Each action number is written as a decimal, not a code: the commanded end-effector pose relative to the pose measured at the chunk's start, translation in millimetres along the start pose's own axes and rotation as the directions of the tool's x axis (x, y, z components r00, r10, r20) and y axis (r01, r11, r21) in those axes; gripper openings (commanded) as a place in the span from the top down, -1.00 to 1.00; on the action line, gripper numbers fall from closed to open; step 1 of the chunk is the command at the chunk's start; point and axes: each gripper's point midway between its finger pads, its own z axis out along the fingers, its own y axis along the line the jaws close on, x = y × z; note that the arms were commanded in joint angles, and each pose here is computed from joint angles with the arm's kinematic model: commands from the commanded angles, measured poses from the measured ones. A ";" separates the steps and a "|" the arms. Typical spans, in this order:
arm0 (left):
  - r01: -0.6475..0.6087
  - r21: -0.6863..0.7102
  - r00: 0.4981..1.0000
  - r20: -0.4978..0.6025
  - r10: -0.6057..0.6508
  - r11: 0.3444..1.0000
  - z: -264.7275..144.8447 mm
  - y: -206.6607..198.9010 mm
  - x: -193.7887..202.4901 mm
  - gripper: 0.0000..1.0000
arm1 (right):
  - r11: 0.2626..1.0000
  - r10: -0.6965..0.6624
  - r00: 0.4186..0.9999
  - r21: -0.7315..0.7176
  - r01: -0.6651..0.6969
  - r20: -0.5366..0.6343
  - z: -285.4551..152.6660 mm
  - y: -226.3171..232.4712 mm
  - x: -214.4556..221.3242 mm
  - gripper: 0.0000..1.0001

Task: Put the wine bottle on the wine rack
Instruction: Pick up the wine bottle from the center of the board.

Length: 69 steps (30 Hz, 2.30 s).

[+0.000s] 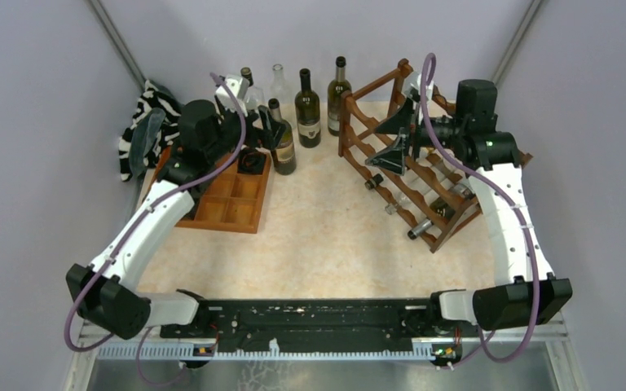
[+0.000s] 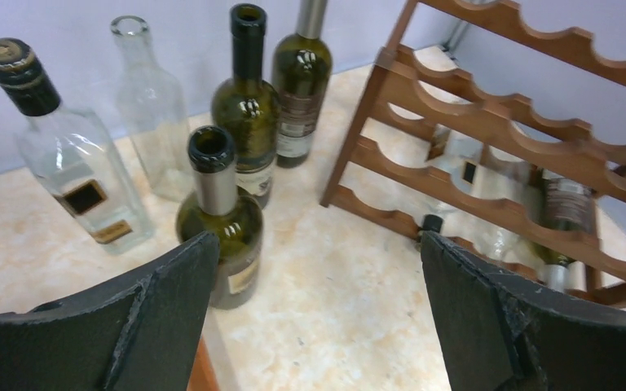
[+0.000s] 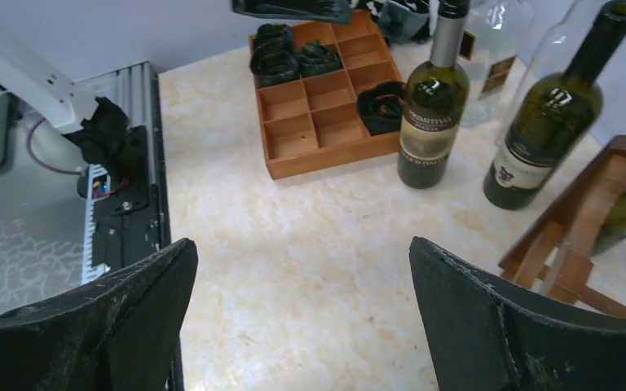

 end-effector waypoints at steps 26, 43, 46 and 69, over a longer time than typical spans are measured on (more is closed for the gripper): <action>-0.108 -0.271 0.973 -0.225 0.047 0.957 108.0 100.5 40.1 -0.37 | 0.998 -0.039 0.998 -0.052 0.042 0.056 2.2 13.1 12.8 -0.97; -0.086 0.146 0.996 -0.019 0.090 0.986 55.1 6.6 -17.7 1.00 | 0.999 -0.027 0.999 -0.029 0.028 0.025 5.9 3.4 32.3 -0.97; 0.002 0.235 1.000 -0.015 0.001 0.972 31.0 -14.8 -9.5 1.00 | 0.996 -0.027 0.999 -0.088 0.030 0.032 7.3 13.2 37.5 -0.97; 0.553 0.457 0.819 -0.141 -0.557 0.697 -60.9 -70.0 76.6 1.00 | 0.983 0.022 0.974 -0.175 -0.063 -0.223 93.6 50.7 130.9 -0.97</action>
